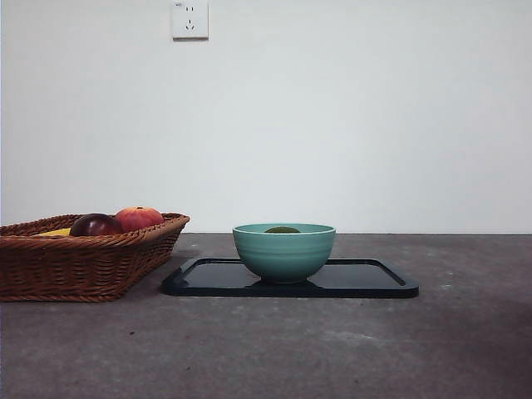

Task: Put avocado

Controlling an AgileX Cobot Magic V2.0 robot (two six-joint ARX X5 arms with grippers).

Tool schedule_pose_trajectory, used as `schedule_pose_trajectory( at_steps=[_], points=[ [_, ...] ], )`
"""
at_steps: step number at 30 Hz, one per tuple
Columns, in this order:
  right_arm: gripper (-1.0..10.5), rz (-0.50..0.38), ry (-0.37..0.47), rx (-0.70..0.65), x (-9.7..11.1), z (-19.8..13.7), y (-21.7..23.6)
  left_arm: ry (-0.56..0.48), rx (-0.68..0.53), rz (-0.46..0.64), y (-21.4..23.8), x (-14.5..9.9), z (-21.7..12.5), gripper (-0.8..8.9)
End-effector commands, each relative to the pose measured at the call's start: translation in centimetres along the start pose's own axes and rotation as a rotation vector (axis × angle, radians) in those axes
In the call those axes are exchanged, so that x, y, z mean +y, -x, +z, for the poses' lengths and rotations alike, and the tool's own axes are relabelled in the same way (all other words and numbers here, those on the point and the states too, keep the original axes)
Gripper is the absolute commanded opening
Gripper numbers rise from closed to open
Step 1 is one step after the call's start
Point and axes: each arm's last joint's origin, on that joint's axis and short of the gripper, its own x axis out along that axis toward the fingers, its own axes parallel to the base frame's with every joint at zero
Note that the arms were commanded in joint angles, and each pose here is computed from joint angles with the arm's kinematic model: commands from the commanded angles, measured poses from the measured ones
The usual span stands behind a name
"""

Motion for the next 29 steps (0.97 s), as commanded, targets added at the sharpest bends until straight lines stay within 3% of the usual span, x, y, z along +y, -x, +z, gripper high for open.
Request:
schedule_pose_trajectory(
  at_steps=[1, 29],
  points=[
    [0.2, -0.002, -0.013, 0.009, -0.01, -0.25, -0.05, -0.001, 0.025, -0.002, -0.2, 0.03, -0.75, 0.19],
    [0.2, -0.006, -0.026, -0.015, -0.03, 0.01, -0.04, -0.001, 0.025, -0.002, -0.2, 0.03, -0.75, 0.19]
  ],
)
